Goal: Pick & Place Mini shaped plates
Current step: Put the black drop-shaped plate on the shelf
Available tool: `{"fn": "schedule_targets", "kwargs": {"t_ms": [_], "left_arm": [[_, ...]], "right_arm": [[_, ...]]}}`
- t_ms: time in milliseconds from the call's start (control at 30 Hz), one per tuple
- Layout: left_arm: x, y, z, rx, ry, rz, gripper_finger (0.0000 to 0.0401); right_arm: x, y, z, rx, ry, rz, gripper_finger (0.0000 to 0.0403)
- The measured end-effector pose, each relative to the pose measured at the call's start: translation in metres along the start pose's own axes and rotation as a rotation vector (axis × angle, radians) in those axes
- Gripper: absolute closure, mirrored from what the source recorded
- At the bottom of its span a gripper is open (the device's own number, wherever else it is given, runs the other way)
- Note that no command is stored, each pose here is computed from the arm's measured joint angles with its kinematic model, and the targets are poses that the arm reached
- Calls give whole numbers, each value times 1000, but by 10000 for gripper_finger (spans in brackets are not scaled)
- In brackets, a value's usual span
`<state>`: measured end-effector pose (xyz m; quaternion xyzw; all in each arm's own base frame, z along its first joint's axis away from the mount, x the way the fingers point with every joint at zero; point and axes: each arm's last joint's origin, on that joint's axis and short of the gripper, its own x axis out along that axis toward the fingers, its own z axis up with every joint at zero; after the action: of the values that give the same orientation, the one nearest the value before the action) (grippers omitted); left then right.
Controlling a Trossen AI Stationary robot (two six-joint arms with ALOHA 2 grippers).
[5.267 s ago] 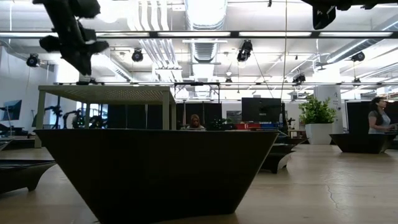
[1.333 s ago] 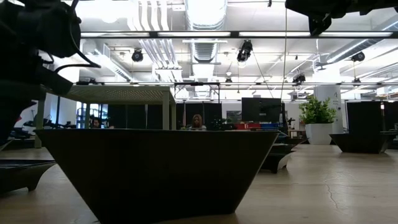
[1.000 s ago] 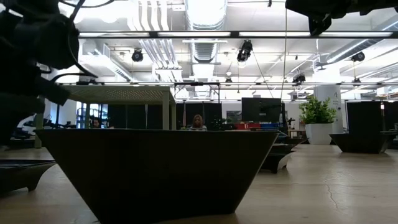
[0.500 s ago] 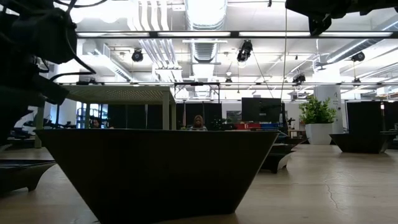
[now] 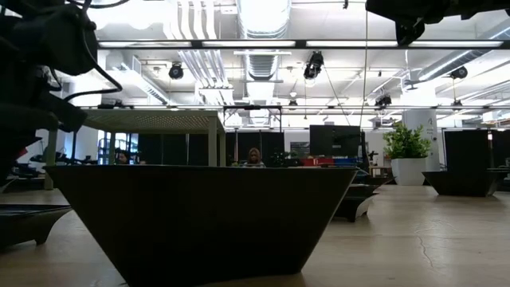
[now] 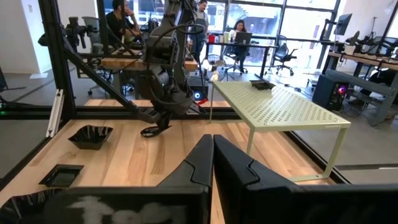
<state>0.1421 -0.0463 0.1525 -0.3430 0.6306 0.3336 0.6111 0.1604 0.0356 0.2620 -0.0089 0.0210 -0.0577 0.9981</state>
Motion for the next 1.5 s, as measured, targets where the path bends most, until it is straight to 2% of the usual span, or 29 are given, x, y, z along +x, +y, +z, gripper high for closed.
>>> {"fn": "schedule_targets", "kwargs": {"t_ms": [300,600,900,1267,1500], "left_arm": [[9,4,-1,-23,1,-6,317],[4,4,-1,-10,-8,-38,395],[-2,6,-1,-5,-38,-78,401],[-28,1,2,19,-149,-146,401],[-65,-7,8,31,-336,-239,401]], "right_arm": [[0,0,0,0,0,0,394],[0,0,0,0,0,0,394],[0,0,0,1,0,0,394],[0,0,0,0,0,0,394],[0,0,0,0,1,0,394]]}}
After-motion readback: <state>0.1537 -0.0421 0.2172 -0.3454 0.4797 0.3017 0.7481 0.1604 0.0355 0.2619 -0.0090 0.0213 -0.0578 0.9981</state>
